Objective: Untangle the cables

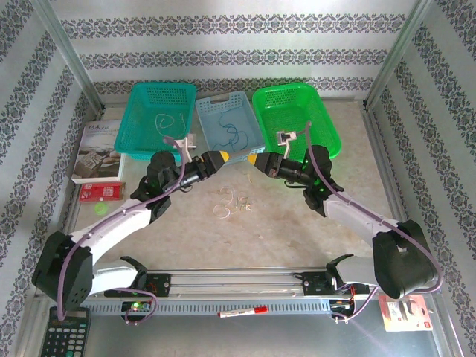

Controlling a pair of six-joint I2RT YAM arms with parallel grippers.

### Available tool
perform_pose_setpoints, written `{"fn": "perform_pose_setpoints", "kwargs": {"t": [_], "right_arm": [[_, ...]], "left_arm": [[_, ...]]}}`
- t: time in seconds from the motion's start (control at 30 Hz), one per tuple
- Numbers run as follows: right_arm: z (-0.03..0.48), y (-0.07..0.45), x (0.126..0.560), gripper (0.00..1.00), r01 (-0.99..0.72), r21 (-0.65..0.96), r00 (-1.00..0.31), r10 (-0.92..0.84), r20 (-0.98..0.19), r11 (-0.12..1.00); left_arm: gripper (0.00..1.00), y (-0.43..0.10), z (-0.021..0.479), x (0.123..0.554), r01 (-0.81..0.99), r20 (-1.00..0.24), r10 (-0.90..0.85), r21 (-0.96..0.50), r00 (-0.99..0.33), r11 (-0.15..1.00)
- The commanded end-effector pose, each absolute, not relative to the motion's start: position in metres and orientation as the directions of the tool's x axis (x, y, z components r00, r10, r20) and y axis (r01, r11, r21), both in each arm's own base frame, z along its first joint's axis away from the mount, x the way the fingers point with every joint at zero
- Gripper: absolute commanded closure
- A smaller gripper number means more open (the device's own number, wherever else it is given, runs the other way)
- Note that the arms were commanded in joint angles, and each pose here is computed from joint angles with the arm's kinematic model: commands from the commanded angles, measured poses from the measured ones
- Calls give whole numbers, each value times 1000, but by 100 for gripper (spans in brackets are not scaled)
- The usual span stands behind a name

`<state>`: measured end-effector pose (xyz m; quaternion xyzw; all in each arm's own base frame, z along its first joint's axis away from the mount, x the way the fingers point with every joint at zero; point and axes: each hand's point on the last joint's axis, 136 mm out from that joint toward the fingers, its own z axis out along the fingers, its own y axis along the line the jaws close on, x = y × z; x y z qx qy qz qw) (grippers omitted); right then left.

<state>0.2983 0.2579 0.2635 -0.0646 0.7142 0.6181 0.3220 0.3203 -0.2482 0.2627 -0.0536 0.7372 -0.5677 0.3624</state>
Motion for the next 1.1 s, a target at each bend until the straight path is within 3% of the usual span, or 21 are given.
{"fn": "perform_pose_setpoints", "kwargs": {"t": [0.0,0.23,1.07], "right_arm": [[264,260,292,100,-534,810,-757,291,-585,240],[257,265,299,100,-534,790,-740,286,-609,301],[269,294,295,100,-584,752,-712,253,-656,306]], "left_arm": [[38,-253,270,320,298,-379,-521,-925,-765,236],[38,-265,291,308,295,-326,-527,-944,-785,146],[37,-291,277,307,212,-237,-529,-971,-815,108]]}}
